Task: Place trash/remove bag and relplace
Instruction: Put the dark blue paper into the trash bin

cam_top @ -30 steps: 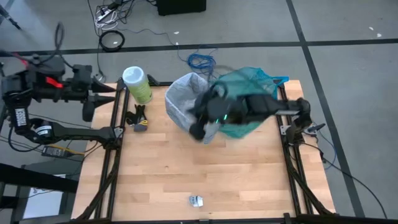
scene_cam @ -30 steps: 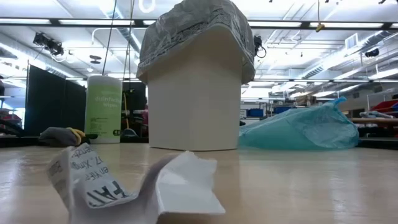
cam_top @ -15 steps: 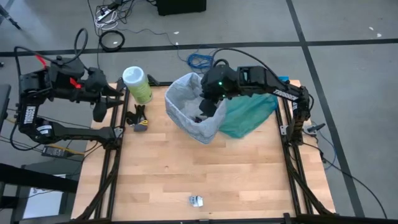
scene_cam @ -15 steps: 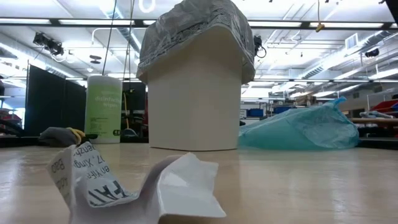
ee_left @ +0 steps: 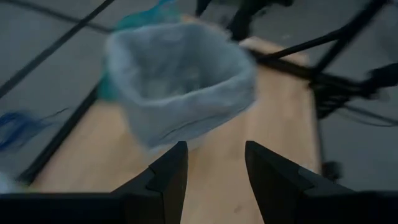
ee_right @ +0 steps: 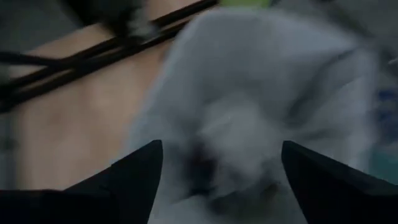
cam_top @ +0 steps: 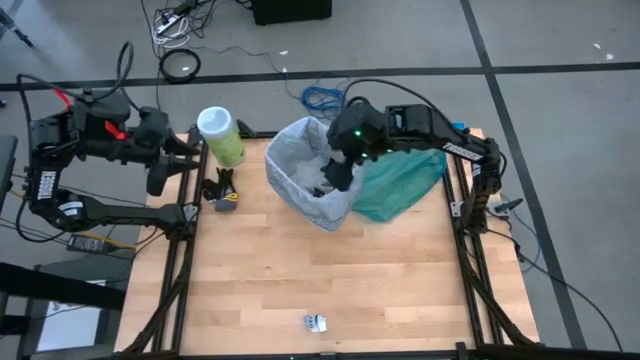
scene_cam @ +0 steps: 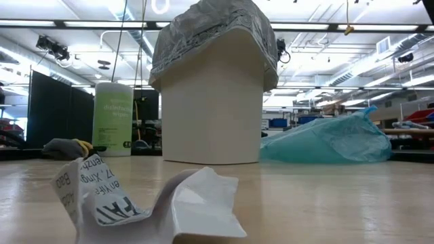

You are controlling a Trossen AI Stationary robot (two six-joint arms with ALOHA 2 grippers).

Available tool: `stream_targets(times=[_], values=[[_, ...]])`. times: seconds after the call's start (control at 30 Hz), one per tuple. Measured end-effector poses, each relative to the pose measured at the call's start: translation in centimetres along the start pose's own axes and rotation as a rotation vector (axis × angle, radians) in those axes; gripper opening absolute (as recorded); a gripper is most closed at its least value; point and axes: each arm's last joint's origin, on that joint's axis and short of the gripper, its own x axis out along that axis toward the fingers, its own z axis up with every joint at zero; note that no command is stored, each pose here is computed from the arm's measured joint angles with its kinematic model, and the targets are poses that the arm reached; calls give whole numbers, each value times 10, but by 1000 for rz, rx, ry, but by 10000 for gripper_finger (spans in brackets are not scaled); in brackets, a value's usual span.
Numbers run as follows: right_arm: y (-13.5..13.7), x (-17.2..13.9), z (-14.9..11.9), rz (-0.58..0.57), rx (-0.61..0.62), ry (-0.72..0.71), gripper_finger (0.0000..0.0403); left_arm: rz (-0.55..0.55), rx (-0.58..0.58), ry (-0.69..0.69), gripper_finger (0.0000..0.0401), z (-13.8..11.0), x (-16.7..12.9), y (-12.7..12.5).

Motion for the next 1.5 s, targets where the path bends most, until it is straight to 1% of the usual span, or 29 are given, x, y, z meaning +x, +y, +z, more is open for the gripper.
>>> stream_targets(times=[0.1, 0.17, 0.27, 0.33, 0.47, 0.53, 0.57, 0.7, 0.8, 0.87, 0.97, 1.07, 1.13, 1.23, 1.37, 1.43, 1.5], values=[[14, -16, -12, 143, 26, 85, 301, -92, -2, -7, 168, 2, 6, -1], [26, -28, -23, 176, 5, 133, 289, -145, -17, 43, 163, -2, 21, 0], [37, -51, -40, 176, -23, 173, 270, -197, -39, 114, 158, -8, 53, 0], [40, -69, -49, 167, -28, 184, 260, -249, -44, 121, 157, -10, 77, -4], [42, -100, -64, 156, -8, 169, 244, -417, 0, 73, 156, -14, 130, -30], [41, -115, -68, 158, -2, 128, 239, -456, 45, 74, 156, -21, 156, -48], [40, -122, -70, 156, 7, 105, 237, -456, 67, 99, 156, -26, 170, -56], [35, -145, -77, 149, 22, 40, 231, -353, 134, 229, 156, -51, 210, -79], [32, -157, -81, 141, 13, -1, 229, -290, 141, 360, 156, -77, 241, -94], [30, -163, -83, 130, 7, -28, 229, -271, 123, 439, 156, -96, 261, -103], [29, -168, -85, 126, -20, -47, 229, -283, 84, 486, 156, -122, 287, -119], [28, -170, -86, 130, -56, -54, 228, -300, 36, 500, 156, -148, 313, -138], [28, -171, -86, 131, -85, -56, 227, -323, 3, 490, 156, -161, 327, -152], [29, -170, -86, 130, -142, -57, 227, -389, -44, 477, 157, -177, 346, -171], [29, -169, -86, 129, -203, -59, 226, -462, -144, 486, 158, -193, 364, -184], [29, -169, -86, 129, -218, -59, 226, -476, -174, 486, 158, -195, 368, -188], [29, -169, -86, 130, -219, -59, 226, -458, -175, 501, 158, -200, 371, -188]])
